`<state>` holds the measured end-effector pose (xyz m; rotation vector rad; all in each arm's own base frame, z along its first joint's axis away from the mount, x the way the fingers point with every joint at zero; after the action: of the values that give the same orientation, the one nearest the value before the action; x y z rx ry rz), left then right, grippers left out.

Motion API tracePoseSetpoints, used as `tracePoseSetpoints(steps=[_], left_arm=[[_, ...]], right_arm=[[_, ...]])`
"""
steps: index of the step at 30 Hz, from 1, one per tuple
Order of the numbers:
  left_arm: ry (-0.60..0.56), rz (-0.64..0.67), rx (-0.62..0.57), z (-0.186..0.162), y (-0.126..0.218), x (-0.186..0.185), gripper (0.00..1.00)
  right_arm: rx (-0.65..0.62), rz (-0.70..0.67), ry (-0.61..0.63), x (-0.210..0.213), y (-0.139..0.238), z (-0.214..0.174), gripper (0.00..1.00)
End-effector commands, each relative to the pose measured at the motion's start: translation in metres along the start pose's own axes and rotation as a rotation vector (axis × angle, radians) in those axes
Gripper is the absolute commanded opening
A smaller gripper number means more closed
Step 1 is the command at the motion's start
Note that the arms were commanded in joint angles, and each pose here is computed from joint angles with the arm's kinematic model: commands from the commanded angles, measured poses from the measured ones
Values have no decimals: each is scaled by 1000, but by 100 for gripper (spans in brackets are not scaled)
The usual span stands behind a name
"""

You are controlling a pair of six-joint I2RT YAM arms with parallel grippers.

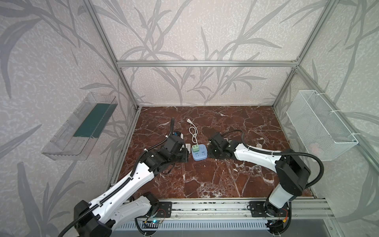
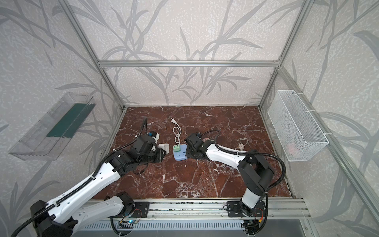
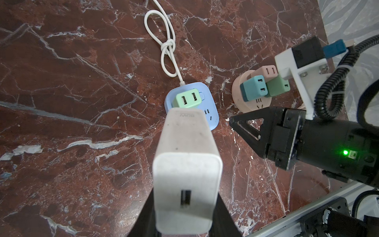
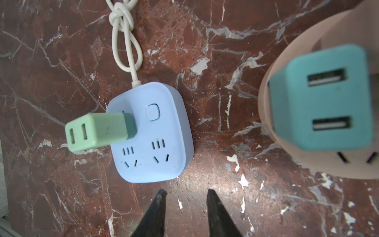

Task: Insert the plug
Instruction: 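Carry the white charger over the light blue strip with the left gripper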

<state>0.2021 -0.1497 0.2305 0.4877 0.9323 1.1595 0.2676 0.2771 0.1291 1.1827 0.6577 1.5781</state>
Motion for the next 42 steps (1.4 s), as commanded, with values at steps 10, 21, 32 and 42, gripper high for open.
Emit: tracePoseSetpoints(steps=[10,21,32,42], left_arm=[[-21,-45,-3,-1,-1,-6,0],[-31,-62,22,-4,-10,-9,0],[-35,-58,53,-9,-19,-11,0],[-48,-26,97,-12,-29,-12,0]], right_arm=[[11,-166,-4,-14,-22,7,34],[34,-192,20,-14,-40,6,33],[69,-72,56,12,-44,4,30],[100,20,38,24,-35,-8,29]])
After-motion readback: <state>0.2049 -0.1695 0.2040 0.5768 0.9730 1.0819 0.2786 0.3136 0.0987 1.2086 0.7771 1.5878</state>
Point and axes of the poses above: each gripper's point midway between its finger pads, its own y axis back along the fingers, its own x axis along the line the jaws close on, z = x × y, the point moved 6 cm from there along y, back along the fingers, and after that the axes turned 2 degrees about y, right-handed, at the moved point
